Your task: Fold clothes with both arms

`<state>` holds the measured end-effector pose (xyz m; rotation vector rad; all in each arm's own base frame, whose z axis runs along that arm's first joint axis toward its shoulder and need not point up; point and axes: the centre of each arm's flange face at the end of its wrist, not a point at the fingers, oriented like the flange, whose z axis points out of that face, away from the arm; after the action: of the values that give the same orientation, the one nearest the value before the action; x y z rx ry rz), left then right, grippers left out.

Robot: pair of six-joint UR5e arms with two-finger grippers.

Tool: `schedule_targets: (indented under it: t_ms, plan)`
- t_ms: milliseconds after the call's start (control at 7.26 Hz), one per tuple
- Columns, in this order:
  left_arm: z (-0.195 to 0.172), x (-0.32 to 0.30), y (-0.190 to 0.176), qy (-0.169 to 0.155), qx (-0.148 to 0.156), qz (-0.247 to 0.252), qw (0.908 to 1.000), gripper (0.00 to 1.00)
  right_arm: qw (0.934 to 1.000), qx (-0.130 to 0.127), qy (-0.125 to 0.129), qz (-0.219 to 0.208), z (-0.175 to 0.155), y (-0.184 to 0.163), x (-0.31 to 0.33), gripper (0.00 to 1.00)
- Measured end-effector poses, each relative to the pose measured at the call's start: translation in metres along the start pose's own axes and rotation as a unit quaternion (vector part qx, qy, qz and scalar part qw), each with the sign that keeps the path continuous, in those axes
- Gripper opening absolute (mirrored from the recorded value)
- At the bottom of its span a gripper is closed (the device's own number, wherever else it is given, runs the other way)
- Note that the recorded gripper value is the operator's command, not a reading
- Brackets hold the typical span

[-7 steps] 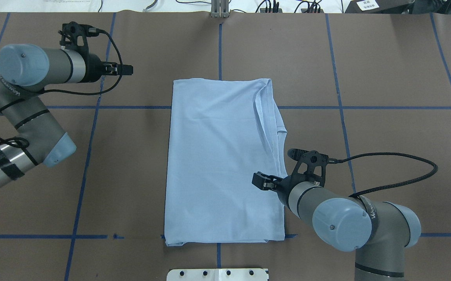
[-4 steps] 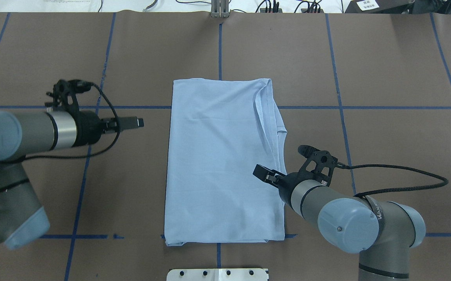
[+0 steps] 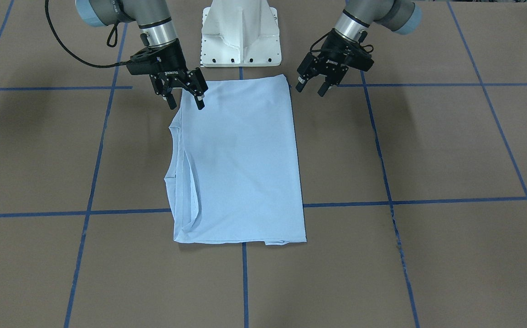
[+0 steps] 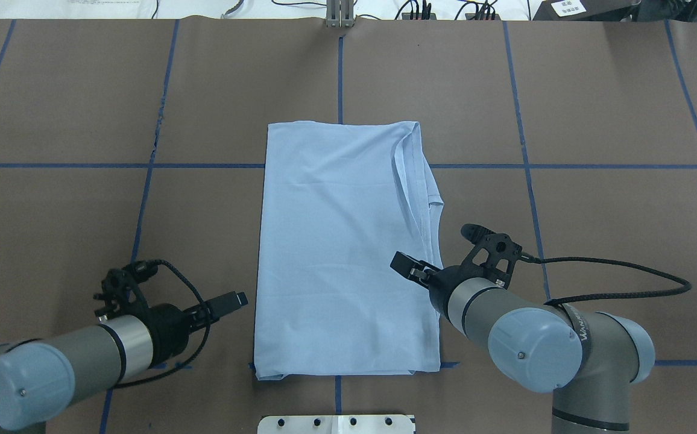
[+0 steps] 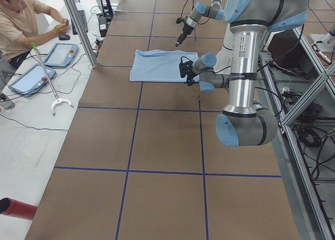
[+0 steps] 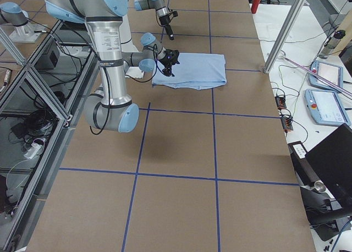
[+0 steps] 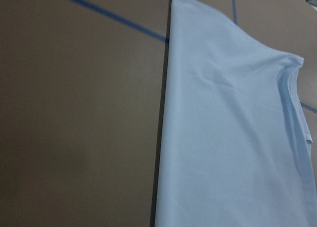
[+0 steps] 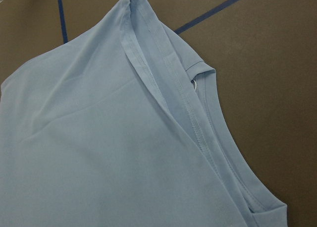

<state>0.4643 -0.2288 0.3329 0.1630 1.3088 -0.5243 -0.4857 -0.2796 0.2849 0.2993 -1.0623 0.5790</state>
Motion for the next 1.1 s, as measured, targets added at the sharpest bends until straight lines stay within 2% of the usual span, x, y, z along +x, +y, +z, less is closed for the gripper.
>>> schedule_targets:
  t_ms: [138, 275, 689, 1102]
  plan:
    - [0.006, 0.002, 0.026, -0.003, 0.004, -0.037, 0.9993, 0.83, 1.0, 0.001, 0.001, 0.0, 0.001, 0.0, 0.001, 1.0]
    - [0.011, 0.007, 0.045, -0.011, 0.003, -0.052, 0.9986, 0.83, 1.0, 0.002, 0.002, -0.001, 0.002, 0.0, 0.002, 1.0]
    - [0.035, 0.019, 0.083, -0.036, -0.003, -0.049, 0.9981, 0.83, 1.0, 0.002, 0.004, -0.001, 0.004, 0.001, 0.003, 1.0]
    - [0.05, 0.024, 0.093, -0.042, -0.006, -0.044, 0.9981, 0.83, 1.0, 0.002, 0.004, -0.001, 0.004, 0.001, 0.003, 1.0]
